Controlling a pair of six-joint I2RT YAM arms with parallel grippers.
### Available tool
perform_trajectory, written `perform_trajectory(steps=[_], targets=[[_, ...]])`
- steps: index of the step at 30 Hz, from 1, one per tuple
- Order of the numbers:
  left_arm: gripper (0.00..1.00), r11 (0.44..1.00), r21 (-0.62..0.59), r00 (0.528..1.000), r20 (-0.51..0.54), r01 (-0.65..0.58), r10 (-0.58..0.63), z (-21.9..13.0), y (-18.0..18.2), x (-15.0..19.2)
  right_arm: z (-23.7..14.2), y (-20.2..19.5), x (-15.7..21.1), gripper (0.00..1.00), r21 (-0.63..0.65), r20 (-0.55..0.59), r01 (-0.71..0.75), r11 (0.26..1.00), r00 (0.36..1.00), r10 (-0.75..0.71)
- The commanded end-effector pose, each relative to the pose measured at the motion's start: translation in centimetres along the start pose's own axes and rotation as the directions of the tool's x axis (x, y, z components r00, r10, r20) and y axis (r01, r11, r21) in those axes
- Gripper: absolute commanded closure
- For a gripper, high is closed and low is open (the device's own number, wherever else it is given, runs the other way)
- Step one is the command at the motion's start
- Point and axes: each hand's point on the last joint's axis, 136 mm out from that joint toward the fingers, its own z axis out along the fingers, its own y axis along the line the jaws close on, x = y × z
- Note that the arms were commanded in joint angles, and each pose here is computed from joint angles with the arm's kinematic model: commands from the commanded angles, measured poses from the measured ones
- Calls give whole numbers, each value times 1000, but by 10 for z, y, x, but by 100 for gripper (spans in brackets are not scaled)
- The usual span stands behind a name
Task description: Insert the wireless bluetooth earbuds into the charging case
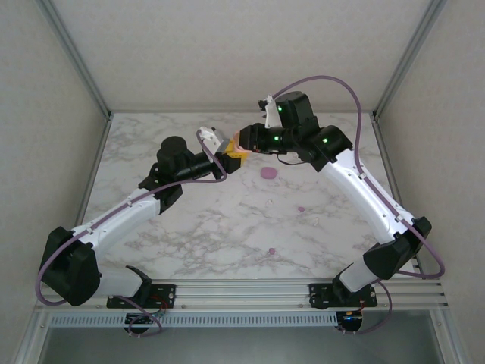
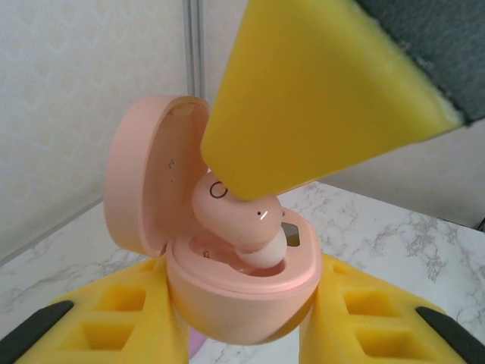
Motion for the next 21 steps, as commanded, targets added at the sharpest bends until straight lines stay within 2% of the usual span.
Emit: perform_trajectory(steps=[1, 9, 21], targets=[[90, 998, 15, 995, 85, -54, 53, -6, -8, -31, -13, 7, 0, 74, -2, 5, -10, 1000, 1000, 10], [89, 998, 15, 995, 88, -56, 54, -6, -8, -32, -4, 17, 3, 74, -64, -36, -38, 997, 999, 36], [90, 998, 22, 995, 83, -65, 63, -6, -9, -32, 8, 10, 5, 72, -35, -64, -49, 998, 997, 47]])
